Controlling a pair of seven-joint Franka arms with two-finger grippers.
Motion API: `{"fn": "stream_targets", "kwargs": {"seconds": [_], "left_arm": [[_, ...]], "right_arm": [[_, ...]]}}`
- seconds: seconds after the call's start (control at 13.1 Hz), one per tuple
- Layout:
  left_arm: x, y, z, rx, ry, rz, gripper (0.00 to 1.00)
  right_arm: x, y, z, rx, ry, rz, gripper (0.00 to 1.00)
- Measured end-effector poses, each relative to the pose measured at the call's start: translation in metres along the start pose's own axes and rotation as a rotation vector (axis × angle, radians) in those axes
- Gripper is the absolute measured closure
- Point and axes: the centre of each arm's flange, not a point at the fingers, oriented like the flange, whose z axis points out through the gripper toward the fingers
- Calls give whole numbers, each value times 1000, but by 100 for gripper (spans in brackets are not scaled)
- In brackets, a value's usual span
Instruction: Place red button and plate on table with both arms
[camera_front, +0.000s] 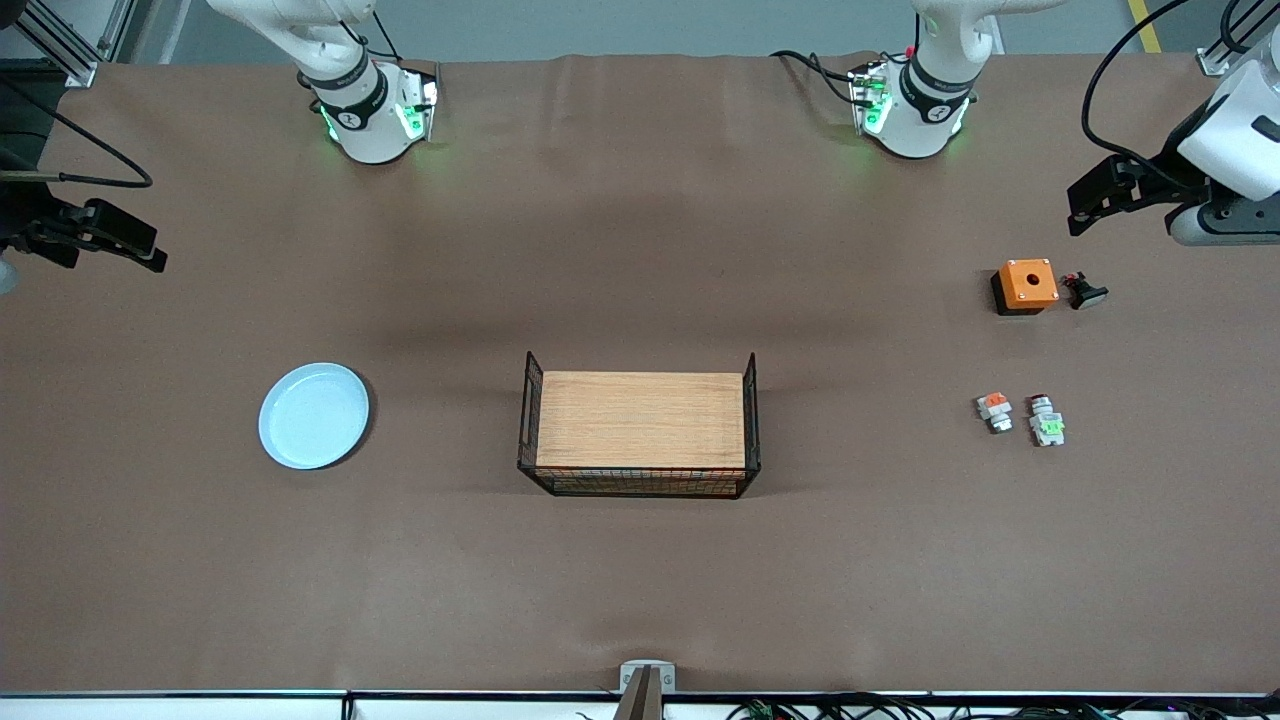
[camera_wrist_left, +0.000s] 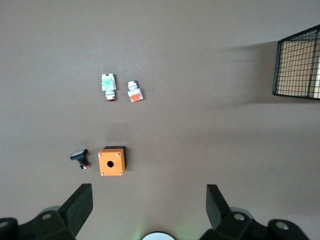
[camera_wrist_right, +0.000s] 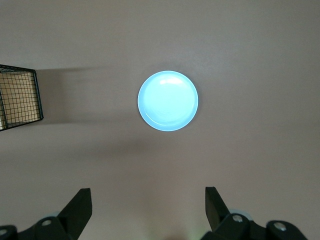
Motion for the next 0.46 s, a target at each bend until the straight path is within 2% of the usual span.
{"fn": "stream_targets", "kwargs": {"seconds": [0.15,0.46], "left_arm": [[0,-1,0,0,0,-2,0],[0,-4,-2,-1,5,-7,0]], "right_arm": [[-1,7,1,-1,-19,12,0],[-1,10,-5,2,-10,18,0]]}}
